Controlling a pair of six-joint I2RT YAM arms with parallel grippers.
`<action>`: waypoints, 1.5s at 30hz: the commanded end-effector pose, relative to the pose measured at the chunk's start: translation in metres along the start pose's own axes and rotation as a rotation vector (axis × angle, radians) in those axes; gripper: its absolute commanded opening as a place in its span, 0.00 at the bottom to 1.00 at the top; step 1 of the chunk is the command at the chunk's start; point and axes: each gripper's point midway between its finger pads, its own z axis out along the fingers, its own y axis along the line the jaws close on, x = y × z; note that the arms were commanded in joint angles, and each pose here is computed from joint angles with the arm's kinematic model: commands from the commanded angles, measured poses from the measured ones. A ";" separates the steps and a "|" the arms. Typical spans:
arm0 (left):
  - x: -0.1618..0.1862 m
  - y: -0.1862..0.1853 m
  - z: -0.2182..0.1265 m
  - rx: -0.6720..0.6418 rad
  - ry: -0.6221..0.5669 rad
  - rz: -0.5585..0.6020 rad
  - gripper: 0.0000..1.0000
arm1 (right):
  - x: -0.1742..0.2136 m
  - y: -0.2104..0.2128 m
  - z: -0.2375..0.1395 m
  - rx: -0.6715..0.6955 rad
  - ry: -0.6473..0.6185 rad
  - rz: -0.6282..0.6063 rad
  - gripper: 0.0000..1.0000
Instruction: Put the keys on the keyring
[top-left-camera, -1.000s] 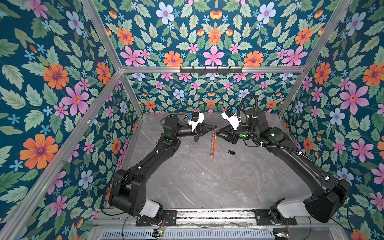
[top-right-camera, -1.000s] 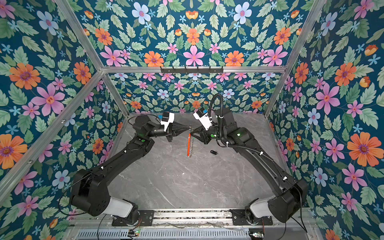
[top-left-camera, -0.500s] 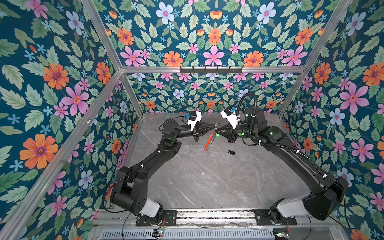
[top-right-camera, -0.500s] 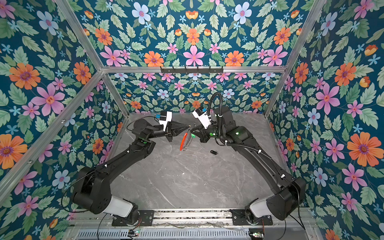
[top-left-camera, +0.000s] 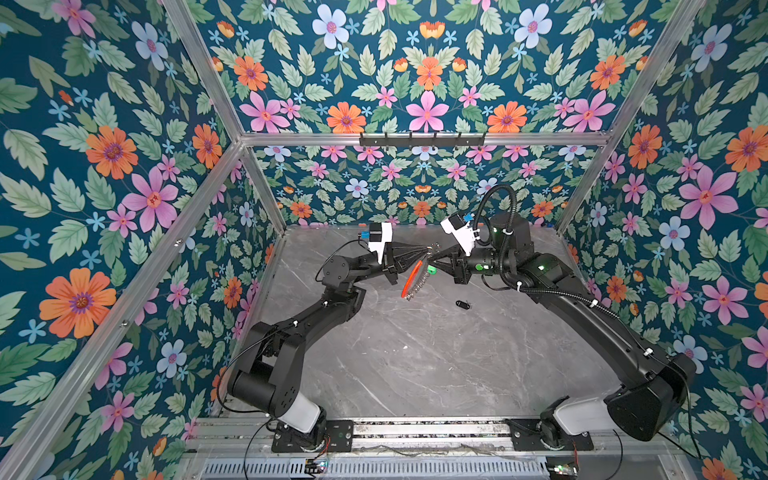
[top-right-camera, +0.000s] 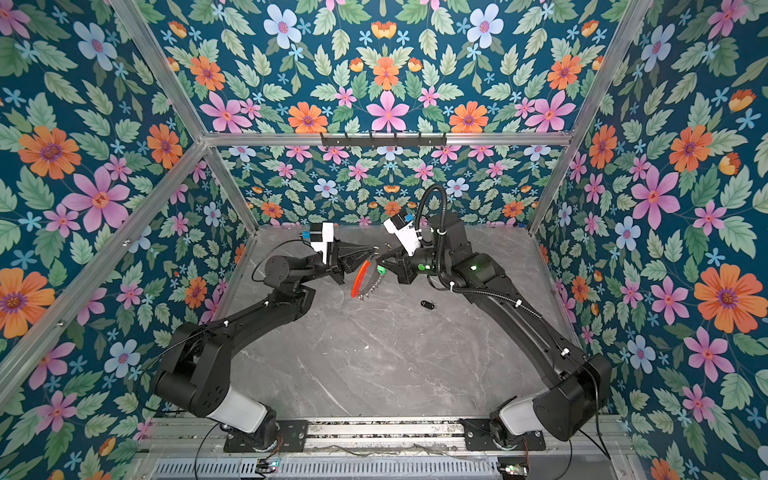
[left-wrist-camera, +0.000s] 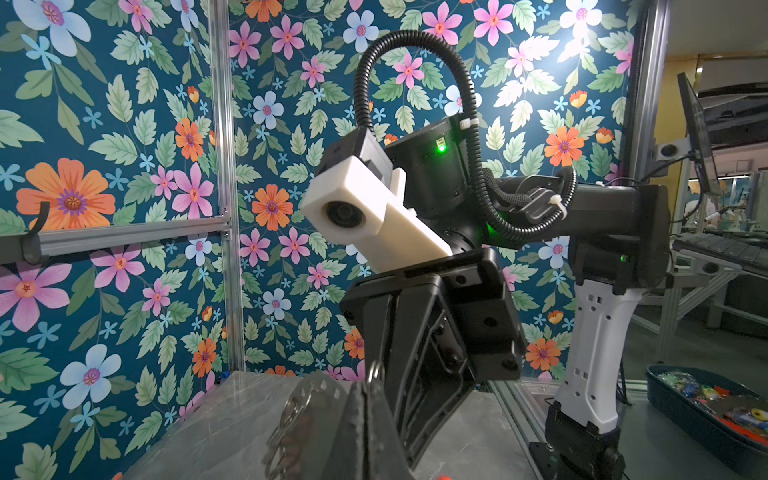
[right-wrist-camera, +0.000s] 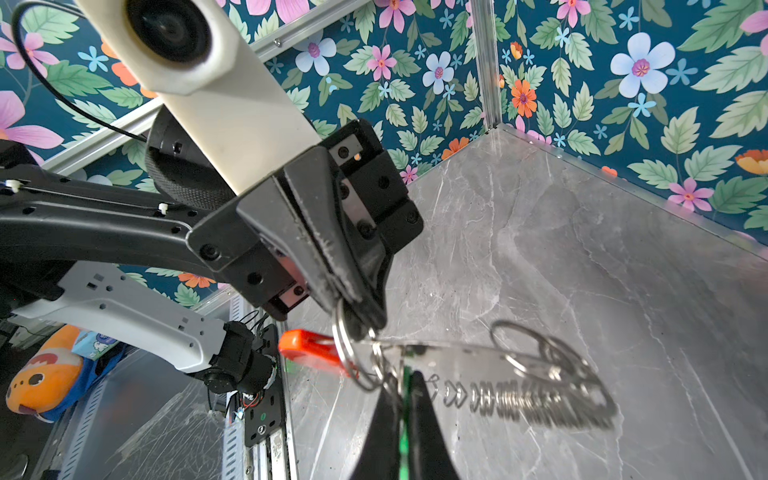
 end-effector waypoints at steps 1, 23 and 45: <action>-0.026 -0.004 -0.002 -0.023 -0.103 0.077 0.00 | 0.002 0.001 -0.006 0.024 0.001 0.005 0.12; -0.026 -0.003 -0.003 -0.046 -0.179 -0.094 0.00 | -0.073 0.022 -0.033 -0.172 -0.242 0.077 0.28; -0.031 -0.004 0.004 -0.029 -0.194 -0.110 0.00 | -0.066 0.019 -0.026 -0.195 -0.234 0.103 0.22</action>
